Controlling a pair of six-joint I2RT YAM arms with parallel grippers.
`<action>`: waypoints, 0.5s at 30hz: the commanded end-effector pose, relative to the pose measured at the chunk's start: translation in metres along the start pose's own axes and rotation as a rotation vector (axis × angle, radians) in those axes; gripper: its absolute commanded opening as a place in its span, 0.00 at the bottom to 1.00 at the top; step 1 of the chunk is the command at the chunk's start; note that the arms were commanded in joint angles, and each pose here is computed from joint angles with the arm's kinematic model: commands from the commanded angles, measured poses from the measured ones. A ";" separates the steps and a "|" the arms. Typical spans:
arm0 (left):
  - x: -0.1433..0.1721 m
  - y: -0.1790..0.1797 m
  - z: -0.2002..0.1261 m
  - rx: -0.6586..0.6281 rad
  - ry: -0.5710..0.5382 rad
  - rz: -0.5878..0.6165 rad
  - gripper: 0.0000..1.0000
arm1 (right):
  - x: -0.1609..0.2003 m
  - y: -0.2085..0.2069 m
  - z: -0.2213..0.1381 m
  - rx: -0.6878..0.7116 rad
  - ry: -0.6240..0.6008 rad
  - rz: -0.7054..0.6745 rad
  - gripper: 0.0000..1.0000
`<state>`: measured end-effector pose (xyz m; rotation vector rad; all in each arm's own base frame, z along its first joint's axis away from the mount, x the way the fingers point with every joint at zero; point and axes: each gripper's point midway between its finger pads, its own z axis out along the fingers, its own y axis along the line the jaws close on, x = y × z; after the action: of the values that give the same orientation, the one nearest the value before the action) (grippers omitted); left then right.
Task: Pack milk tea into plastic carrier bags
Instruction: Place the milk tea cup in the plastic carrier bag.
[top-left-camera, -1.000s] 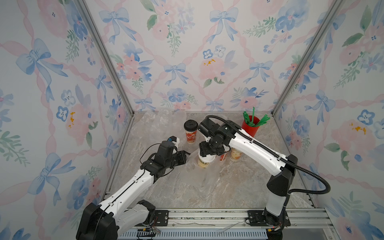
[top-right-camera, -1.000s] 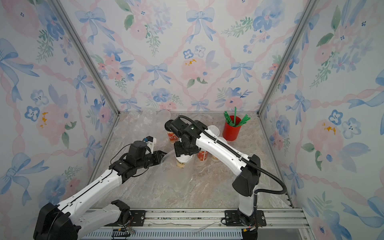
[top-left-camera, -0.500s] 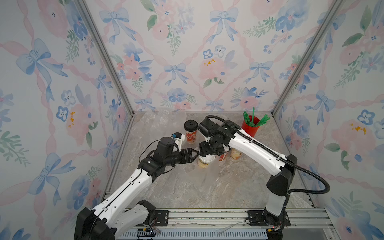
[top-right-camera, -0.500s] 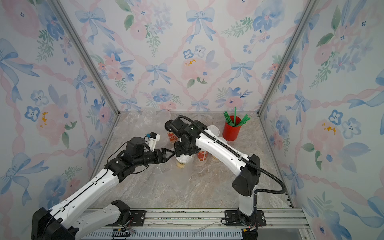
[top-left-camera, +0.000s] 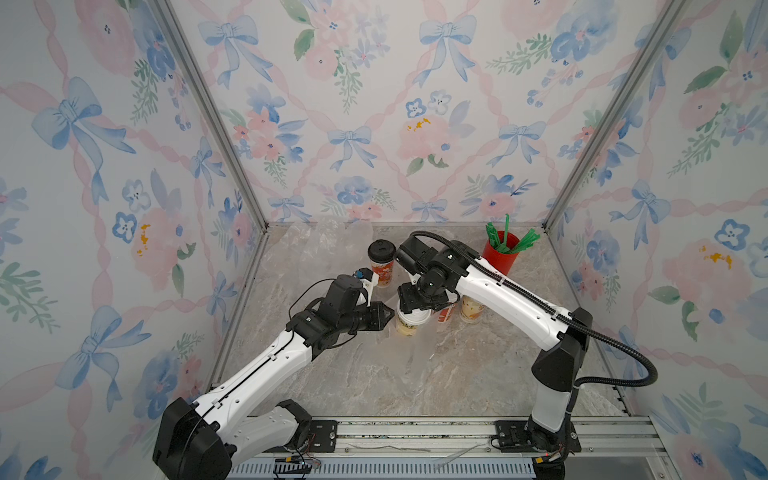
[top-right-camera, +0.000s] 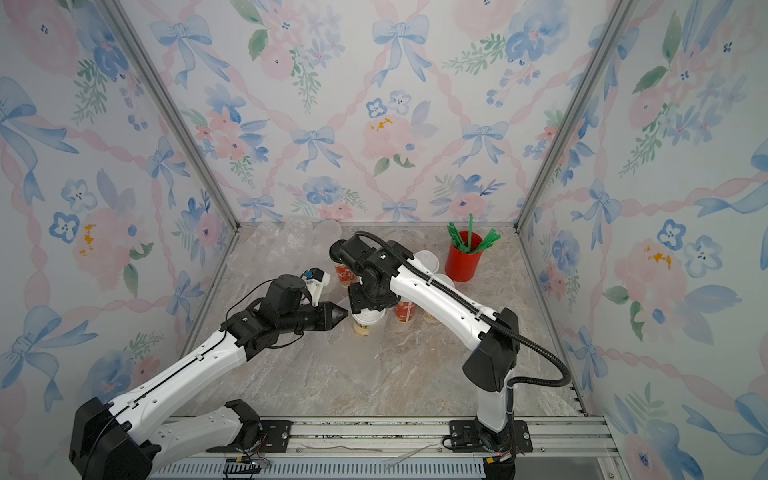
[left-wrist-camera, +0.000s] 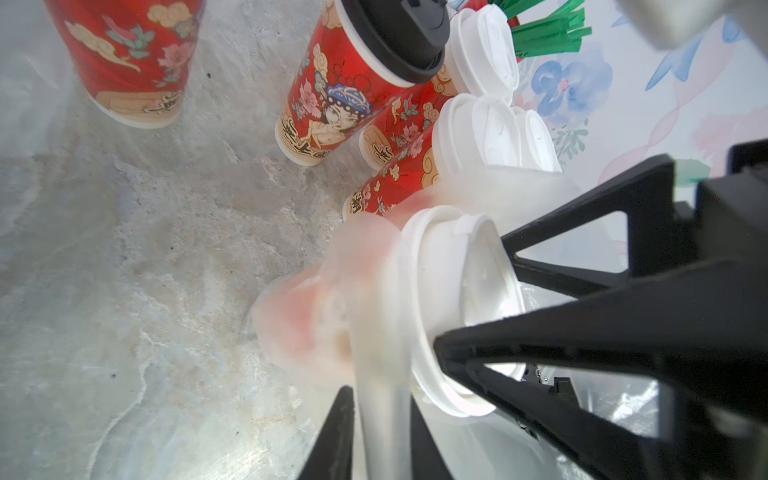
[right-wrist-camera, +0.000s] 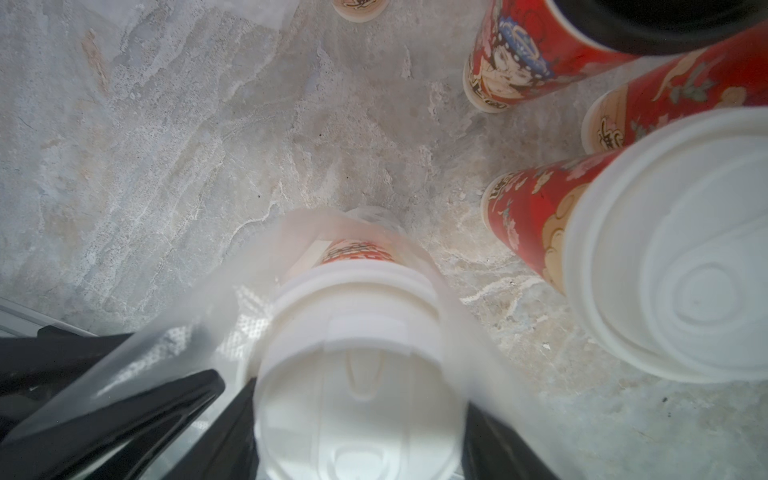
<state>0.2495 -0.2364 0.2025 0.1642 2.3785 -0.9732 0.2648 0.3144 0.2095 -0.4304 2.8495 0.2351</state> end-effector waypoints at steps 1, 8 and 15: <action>-0.006 -0.014 -0.005 0.027 -0.008 0.020 0.08 | -0.006 0.009 0.008 -0.012 -0.007 0.000 0.42; -0.021 -0.031 -0.017 0.066 -0.052 0.021 0.02 | -0.009 0.009 0.027 0.007 0.002 0.000 0.42; -0.033 -0.040 -0.034 0.091 -0.109 0.007 0.00 | -0.008 0.002 0.041 0.051 0.014 -0.006 0.42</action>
<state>0.2486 -0.2409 0.2415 0.1657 2.2992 -1.0255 0.2787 0.3294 0.1930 -0.4258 2.8342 0.2388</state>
